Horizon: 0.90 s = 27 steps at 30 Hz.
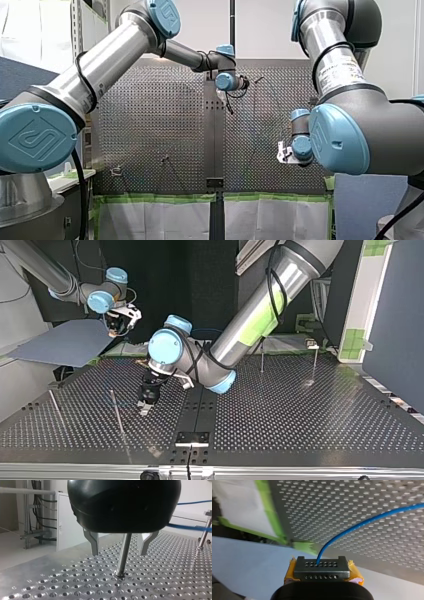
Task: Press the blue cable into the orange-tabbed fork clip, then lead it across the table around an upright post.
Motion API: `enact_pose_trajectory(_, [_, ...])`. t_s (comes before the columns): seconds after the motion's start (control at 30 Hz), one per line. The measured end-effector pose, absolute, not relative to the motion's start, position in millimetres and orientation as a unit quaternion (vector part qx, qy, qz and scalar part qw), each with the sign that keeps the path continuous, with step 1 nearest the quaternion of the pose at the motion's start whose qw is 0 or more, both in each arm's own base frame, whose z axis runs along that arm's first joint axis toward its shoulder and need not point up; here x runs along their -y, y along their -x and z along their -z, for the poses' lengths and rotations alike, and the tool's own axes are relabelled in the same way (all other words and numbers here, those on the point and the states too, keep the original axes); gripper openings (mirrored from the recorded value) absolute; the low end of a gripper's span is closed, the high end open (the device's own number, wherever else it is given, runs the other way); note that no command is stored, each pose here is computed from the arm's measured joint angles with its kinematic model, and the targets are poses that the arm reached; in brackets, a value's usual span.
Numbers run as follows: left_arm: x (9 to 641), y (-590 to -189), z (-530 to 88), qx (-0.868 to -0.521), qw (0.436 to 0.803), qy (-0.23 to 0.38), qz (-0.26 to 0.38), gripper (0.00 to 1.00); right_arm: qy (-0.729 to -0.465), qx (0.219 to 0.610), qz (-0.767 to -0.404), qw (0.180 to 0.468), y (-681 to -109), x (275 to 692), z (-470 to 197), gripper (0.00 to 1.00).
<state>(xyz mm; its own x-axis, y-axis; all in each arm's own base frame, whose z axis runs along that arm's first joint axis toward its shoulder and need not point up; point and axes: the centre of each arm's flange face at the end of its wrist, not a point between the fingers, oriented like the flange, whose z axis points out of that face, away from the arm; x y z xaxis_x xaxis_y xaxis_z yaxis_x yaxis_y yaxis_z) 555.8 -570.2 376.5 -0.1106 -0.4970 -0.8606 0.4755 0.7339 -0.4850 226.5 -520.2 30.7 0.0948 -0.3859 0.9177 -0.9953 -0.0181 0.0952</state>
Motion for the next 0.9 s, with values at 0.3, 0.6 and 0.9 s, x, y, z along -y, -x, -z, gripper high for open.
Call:
enact_pose_trajectory(0.3, [566.0,-555.5,-372.9,-0.662,0.663,0.011,0.35,0.76,-0.603,0.575,-0.366,0.415,-221.1,518.5,12.7,0.0])
enact_pose_trajectory(0.6, [561.6,-555.5,-369.7,-0.673,0.662,0.011,0.331,0.76,-0.576,0.575,-0.386,0.435,-220.6,547.4,35.3,0.0])
enact_pose_trajectory(0.9, [555.4,-554.3,-364.4,-0.691,0.656,0.006,0.304,0.76,-0.546,0.569,-0.411,0.456,-220.1,581.0,58.8,0.0])
